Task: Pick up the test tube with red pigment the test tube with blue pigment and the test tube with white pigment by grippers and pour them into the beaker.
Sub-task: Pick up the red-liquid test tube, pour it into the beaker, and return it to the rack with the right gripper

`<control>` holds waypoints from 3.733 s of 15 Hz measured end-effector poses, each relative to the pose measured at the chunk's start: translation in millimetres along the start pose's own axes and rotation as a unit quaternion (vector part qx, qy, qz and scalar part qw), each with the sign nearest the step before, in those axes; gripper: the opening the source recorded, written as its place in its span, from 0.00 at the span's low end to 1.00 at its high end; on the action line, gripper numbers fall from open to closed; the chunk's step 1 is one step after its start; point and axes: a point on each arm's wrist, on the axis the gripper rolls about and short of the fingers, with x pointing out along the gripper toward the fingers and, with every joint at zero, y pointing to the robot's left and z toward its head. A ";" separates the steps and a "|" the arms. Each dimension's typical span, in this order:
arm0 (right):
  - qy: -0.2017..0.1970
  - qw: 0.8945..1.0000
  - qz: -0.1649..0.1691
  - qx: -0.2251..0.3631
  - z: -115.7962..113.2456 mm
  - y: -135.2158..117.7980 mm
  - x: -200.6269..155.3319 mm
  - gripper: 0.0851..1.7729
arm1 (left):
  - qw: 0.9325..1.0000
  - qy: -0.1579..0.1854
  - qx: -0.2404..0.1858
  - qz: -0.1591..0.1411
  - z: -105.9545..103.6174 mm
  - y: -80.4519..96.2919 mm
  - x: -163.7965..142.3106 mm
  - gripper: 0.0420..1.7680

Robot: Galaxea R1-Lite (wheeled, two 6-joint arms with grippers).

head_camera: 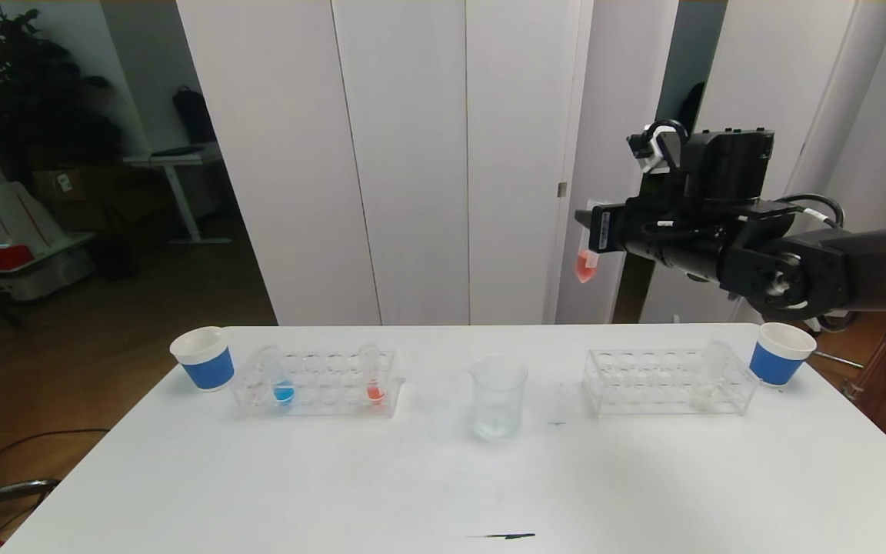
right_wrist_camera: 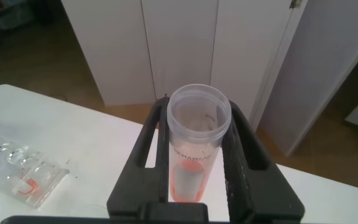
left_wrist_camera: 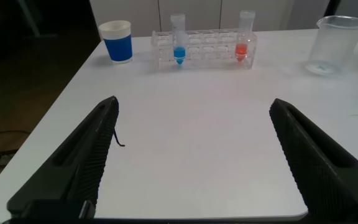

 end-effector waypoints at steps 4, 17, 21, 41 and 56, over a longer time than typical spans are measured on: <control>-0.005 0.996 0.085 -0.019 -17.8 14.1 4.1 0.29 | 1.000 0.000 0.000 0.000 0.0 0.0 0.0 0.98; -0.129 0.918 0.221 -0.303 -83.7 46.4 14.2 0.29 | 1.000 0.000 0.000 0.000 0.0 0.0 0.0 0.98; -0.152 0.883 0.235 -0.378 -87.2 25.2 22.1 0.29 | 1.000 0.000 0.000 0.000 0.0 0.0 0.0 0.98; -0.280 0.653 0.230 -0.665 -95.9 5.0 64.9 0.29 | 1.000 0.000 0.000 0.000 0.0 0.0 0.0 0.98; -0.313 0.593 0.202 -0.714 -100.3 4.8 81.4 0.29 | 1.000 0.000 0.000 0.000 -0.1 0.0 0.0 0.98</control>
